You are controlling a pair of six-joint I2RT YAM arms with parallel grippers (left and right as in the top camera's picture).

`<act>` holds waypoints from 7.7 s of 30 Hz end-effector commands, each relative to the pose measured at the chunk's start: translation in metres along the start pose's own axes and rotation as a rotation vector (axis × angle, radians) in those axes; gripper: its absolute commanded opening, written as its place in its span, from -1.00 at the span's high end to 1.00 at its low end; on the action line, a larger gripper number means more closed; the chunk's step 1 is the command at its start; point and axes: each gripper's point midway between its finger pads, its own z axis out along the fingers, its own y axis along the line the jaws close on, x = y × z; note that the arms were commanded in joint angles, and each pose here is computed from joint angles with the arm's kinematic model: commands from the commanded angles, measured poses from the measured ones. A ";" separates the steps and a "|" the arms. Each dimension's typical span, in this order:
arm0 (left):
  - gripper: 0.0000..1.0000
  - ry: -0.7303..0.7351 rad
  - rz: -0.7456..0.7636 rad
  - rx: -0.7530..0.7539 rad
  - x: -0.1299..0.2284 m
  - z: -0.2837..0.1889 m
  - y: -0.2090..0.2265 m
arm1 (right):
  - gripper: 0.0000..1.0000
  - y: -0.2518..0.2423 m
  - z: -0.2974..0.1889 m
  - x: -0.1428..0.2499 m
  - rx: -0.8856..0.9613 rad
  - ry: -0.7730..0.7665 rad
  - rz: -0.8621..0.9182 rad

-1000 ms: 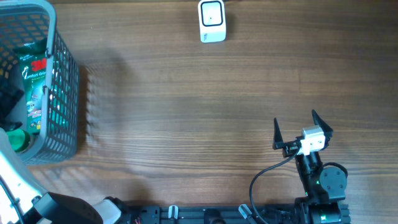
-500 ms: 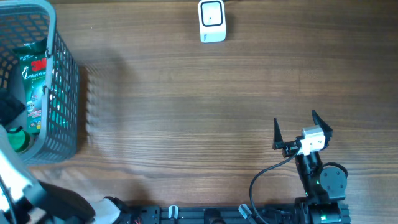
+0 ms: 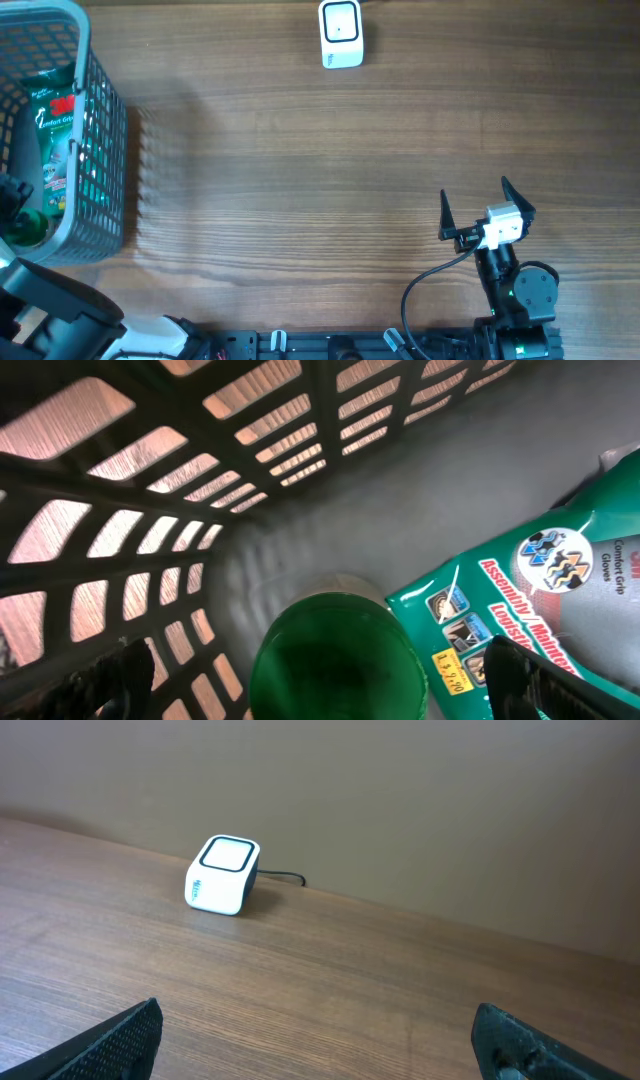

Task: Scan the item barcode
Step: 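Reach the left gripper into the basket and grasp the green-lidded jar, then lift the jar out and carry it toward the white scanner, then lower the jar onto the table in front of the scanner and release, then move the left gripper into the basket and grasp the green glove package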

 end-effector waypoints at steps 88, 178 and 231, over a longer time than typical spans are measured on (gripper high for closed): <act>-0.20 -0.185 0.337 0.584 0.027 -0.245 -0.236 | -0.99 0.000 0.000 0.000 0.005 -0.002 -0.004; -1.00 -0.205 -0.039 0.408 -0.032 -0.216 -0.113 | -1.00 0.000 0.000 0.000 0.005 -0.002 -0.004; 0.61 0.429 0.668 0.130 0.056 0.069 -0.148 | -0.99 0.000 0.000 0.000 0.005 -0.002 -0.004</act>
